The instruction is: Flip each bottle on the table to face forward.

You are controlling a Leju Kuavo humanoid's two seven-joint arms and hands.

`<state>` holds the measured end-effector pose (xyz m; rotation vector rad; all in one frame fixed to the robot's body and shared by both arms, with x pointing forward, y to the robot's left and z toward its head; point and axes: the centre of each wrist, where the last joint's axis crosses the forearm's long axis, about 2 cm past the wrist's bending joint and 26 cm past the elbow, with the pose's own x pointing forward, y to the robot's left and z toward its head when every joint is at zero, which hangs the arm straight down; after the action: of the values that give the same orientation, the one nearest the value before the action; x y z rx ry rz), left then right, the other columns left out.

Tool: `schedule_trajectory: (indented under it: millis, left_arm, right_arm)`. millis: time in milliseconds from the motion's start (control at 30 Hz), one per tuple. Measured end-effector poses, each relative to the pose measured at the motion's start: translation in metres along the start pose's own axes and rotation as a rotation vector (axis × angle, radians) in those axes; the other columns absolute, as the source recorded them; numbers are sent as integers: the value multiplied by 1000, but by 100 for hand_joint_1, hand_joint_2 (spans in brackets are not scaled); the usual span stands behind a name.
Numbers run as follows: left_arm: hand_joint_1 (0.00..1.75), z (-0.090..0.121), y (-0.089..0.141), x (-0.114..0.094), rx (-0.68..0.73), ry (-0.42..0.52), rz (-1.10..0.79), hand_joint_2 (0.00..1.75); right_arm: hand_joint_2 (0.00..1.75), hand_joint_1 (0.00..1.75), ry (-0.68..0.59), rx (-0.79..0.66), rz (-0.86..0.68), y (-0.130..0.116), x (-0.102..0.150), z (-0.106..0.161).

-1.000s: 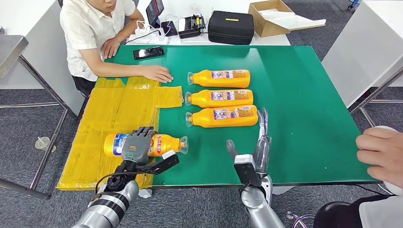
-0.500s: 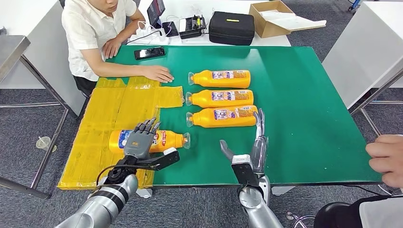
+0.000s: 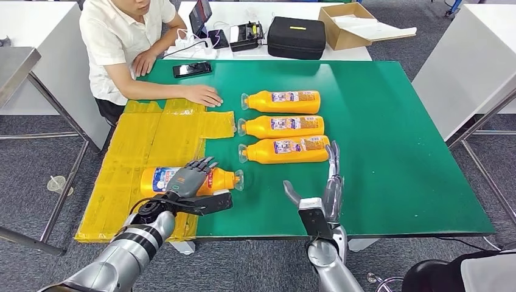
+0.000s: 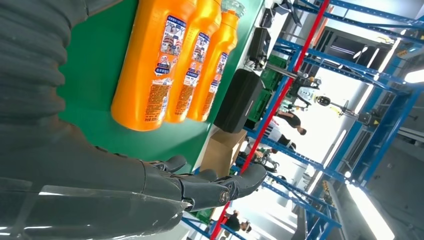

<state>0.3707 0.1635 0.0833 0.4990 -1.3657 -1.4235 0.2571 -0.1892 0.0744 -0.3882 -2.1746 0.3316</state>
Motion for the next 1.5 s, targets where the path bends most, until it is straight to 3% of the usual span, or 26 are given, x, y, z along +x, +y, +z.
schedule_trajectory:
  millis: [167,300,667,1033,1167,1300,1500]
  left_arm:
    - [0,0,0,-1,0,-3,0,175]
    - [0,1,0,0,23,-41,26,0]
    - [0,12,-2,32,178,-300,238,0]
    - [0,25,2,54,285,-379,224,0]
    - [0,31,1,61,334,-426,245,0]
    - [0,42,-8,71,391,-503,368,0]
    - [0,56,-20,81,419,-539,477,0]
  right_arm:
    - [175,0,2,2,2,0,-1,1]
    - [175,0,3,0,5,-1,-1,1]
    - [175,0,2,-1,36,-7,-6,4]
    - [175,0,-32,30,133,-21,-14,6]
    - [175,0,-53,149,307,-30,-23,7]
    - [175,0,12,321,566,-48,-47,14]
    - [175,0,118,426,704,-75,-74,23]
